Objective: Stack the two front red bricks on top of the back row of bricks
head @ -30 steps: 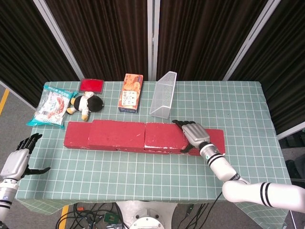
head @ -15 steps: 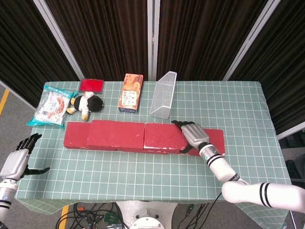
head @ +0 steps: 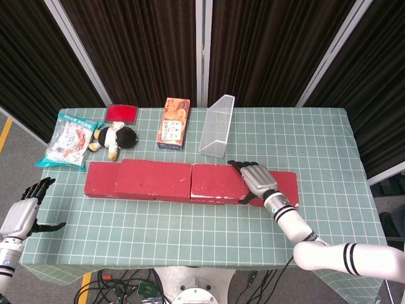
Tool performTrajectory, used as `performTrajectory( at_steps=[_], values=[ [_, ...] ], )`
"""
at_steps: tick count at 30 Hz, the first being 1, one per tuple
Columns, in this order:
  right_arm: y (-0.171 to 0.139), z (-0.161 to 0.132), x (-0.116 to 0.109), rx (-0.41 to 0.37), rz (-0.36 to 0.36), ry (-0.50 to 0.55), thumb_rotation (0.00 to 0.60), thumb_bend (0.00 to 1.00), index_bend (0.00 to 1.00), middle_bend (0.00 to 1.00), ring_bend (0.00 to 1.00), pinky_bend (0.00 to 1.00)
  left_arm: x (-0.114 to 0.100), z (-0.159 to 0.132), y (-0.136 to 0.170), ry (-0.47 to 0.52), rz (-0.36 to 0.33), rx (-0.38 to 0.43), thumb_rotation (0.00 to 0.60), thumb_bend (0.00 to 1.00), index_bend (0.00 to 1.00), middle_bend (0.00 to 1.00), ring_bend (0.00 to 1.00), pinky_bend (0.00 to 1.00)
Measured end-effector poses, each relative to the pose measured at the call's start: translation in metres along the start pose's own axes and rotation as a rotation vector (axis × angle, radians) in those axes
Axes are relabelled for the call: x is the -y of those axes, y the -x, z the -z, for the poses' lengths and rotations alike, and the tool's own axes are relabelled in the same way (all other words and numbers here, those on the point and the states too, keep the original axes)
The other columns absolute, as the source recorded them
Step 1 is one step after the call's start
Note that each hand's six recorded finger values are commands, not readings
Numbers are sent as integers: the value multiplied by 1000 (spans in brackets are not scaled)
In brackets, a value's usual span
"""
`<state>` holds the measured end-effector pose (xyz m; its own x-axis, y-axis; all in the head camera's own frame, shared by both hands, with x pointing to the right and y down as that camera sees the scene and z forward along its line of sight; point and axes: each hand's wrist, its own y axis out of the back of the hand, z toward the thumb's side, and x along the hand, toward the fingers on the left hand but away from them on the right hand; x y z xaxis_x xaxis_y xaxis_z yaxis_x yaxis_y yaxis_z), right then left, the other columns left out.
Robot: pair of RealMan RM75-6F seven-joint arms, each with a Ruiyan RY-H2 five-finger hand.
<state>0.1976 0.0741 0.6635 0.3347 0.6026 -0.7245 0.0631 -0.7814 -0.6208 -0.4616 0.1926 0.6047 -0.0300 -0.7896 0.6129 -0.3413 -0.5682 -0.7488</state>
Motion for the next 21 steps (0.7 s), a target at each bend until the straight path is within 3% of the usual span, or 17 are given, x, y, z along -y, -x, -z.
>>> performTrajectory(
  at_steps=[12,17,21],
  values=[
    [2,-1,5,-5,-12,1,600,48,48,162,132,233,-1,2,1,0,-1,-3,600,19,0,0,0,0],
    [2,-2,6,-12,-13,6,600,14,0,65,19,139,-1,1,1,1,-6,-1,600,20,0,0,0,0],
    [1,-3,4,-24,-8,16,600,0,0,13,0,77,-2,0,1,1,-10,-1,600,19,0,0,0,0]
  ],
)
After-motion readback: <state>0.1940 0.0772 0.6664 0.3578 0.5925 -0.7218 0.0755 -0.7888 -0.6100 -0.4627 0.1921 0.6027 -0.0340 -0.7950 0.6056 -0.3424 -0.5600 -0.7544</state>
